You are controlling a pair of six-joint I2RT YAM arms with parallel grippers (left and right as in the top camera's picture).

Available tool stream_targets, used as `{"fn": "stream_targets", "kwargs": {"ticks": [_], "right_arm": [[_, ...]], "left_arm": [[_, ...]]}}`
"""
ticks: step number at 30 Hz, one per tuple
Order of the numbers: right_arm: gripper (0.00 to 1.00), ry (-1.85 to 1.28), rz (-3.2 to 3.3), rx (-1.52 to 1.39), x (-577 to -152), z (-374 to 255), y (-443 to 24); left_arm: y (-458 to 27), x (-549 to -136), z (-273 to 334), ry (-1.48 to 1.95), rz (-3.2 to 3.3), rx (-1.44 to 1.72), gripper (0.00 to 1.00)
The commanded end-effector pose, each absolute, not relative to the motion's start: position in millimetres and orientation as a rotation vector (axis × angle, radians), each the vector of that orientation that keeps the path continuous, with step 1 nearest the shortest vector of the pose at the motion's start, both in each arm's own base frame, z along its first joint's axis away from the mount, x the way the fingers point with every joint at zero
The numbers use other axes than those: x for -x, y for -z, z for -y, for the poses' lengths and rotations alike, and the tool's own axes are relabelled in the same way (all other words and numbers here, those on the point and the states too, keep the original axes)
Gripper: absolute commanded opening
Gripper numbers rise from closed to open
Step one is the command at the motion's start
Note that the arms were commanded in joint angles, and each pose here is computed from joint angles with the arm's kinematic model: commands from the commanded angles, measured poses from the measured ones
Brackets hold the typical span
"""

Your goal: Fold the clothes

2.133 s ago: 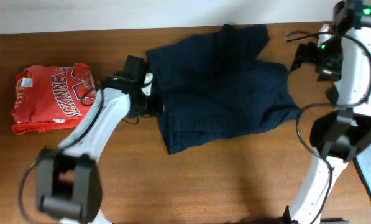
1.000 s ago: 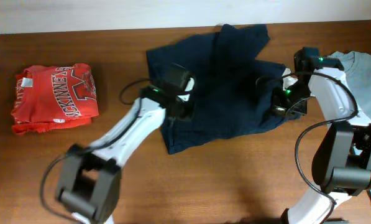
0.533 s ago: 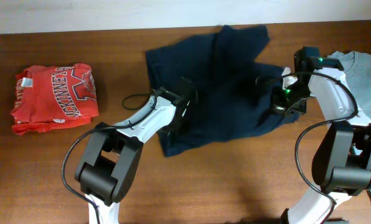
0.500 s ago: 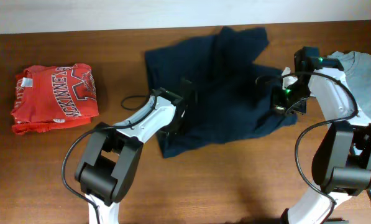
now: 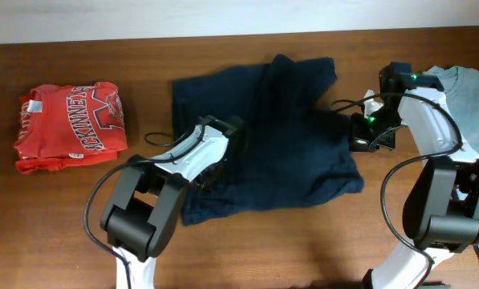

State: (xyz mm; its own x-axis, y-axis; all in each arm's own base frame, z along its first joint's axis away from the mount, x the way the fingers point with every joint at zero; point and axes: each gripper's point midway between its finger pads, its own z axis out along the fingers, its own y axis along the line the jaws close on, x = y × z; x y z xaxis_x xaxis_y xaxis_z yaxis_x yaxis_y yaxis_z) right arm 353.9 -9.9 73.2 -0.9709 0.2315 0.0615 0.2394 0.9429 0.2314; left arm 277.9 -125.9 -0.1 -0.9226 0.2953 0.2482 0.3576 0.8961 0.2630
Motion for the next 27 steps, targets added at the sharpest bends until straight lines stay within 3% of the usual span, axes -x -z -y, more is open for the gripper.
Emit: {"fn": "stream_targets", "kwargs": {"ticks": [1,6,9,11,15,16,18,23,27], "right_arm": [[0.04,0.413,3.093,0.349,-361.0,4.7,-76.4],[0.04,0.482,3.211,0.325,-392.5,3.1,-91.0],[0.15,0.498,3.285,0.277,-410.1,4.3,-108.8],[0.2,0.498,3.286,0.278,-410.7,4.4,-113.8],[0.2,0.494,3.166,0.299,-383.0,-0.1,-111.3],[0.21,0.489,3.112,0.306,-370.1,-1.8,-111.0],[0.15,0.472,3.066,0.313,-356.2,-2.5,-114.8],[0.05,0.444,3.081,0.311,-339.3,-1.8,-139.2],[0.05,0.26,3.146,0.371,-311.0,14.5,-176.6]], "left_arm": [[10.1,-260.6,117.6,0.525,2.767,0.532,0.01],[6.8,-263.1,123.3,0.637,2.797,0.563,0.01],[-6.7,-270.1,126.3,0.687,2.862,0.556,0.01],[-20.1,-275.4,129.6,0.665,2.925,0.538,0.01],[-66.2,-295.3,137.7,0.572,3.137,0.499,0.03],[-86.9,-304.1,140.7,0.522,3.237,0.474,0.18],[-121.2,-318.1,141.8,0.425,3.397,0.41,0.34],[-170.8,-337.3,133.3,0.239,3.611,0.254,0.61],[-206.9,-349.2,118.4,0.109,3.747,0.108,0.78]]}}
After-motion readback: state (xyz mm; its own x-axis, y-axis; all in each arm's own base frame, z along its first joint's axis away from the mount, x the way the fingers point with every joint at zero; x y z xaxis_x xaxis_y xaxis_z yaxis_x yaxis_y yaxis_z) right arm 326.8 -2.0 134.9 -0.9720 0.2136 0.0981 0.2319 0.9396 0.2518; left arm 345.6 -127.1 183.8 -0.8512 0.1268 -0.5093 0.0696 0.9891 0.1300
